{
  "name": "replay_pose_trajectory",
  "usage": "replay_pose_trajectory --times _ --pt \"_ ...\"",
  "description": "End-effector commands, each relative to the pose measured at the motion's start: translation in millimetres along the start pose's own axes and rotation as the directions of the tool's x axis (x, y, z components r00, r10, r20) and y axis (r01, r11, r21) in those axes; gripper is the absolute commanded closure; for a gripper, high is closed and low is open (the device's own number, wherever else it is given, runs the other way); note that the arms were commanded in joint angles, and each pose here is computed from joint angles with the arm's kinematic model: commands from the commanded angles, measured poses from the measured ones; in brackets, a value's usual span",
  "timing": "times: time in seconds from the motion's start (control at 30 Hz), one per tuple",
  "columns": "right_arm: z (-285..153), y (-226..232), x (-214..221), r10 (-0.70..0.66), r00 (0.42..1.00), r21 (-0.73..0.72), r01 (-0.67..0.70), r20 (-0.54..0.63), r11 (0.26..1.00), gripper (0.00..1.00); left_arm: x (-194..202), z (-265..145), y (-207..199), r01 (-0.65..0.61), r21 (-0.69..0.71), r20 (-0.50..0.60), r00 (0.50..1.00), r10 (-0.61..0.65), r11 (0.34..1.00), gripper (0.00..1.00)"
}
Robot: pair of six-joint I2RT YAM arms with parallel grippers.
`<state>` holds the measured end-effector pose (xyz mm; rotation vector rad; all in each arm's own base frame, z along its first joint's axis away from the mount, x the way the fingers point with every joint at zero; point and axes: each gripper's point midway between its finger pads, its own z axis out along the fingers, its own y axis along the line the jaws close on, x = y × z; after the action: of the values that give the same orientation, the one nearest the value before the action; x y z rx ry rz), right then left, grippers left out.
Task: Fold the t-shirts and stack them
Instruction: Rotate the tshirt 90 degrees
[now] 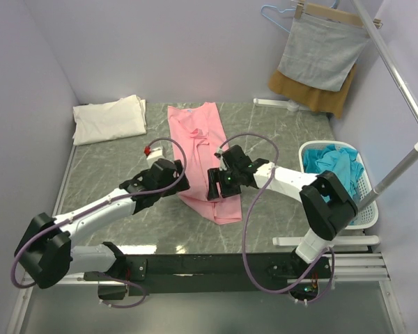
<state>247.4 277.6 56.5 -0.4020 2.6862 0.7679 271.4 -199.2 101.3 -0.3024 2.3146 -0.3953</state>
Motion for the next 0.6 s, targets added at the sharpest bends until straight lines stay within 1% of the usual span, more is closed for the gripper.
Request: replay_pose_trajectory --times 0.0,0.03,0.07,0.13,0.17,0.2,0.23,0.3,0.33,0.4,0.5,0.57 --pt "9 0 -3 -0.053 0.999 0.026 0.053 -0.01 0.998 0.32 -20 -8 1 0.06 0.047 0.053 0.997 -0.063 0.997 0.0" --pt "11 -1 -3 -0.054 0.998 0.026 0.055 -0.011 0.998 0.35 -23 -8 4 0.066 0.042 0.058 0.996 -0.069 0.997 0.01" --pt "12 0 -2 -0.053 0.999 0.02 0.053 -0.013 0.998 0.45 -23 -8 6 0.067 0.041 0.057 0.996 -0.07 0.997 0.01" --pt "13 2 -4 -0.057 0.998 0.005 0.057 -0.01 0.998 0.55 -24 -7 9 0.068 0.034 0.055 0.996 -0.069 0.997 0.0" --pt "13 4 -5 -0.058 0.998 -0.001 0.058 -0.008 0.998 0.65 -23 -6 10 0.065 0.03 0.05 0.997 -0.066 0.997 0.0" --pt "13 5 -7 -0.057 0.998 -0.005 0.057 -0.004 0.998 0.71 -23 -6 10 0.066 0.031 0.051 0.996 -0.068 0.997 0.01" --pt "12 7 -8 -0.059 0.998 -0.013 0.059 0.0 0.998 0.81 -23 -5 10 0.068 0.035 0.045 0.997 -0.07 0.997 0.01" --pt "7 14 -8 -0.069 0.998 -0.043 0.069 0.005 0.997 0.89 -21 -3 10 0.068 0.037 0.038 0.997 -0.069 0.997 0.01" --pt "2 19 -10 -0.076 0.997 -0.054 0.077 0.016 0.996 0.96 -20 -3 9 0.07 0.043 0.033 0.997 -0.072 0.997 0.0" --pt "-6 26 -8 -0.082 0.997 -0.074 0.083 0.018 0.994 0.96 -19 -1 9 0.067 0.044 0.025 0.997 -0.068 0.997 0.01" --pt "-27 48 -5 -0.085 0.996 -0.132 0.089 0.039 0.987 0.97 -18 1 7 0.059 0.046 0.016 0.998 -0.06 0.997 0.01" --pt "-33 56 3 -0.053 0.998 -0.156 0.056 0.024 0.986 0.96 -17 3 9 0.058 0.041 0.014 0.998 -0.059 0.997 0.01"
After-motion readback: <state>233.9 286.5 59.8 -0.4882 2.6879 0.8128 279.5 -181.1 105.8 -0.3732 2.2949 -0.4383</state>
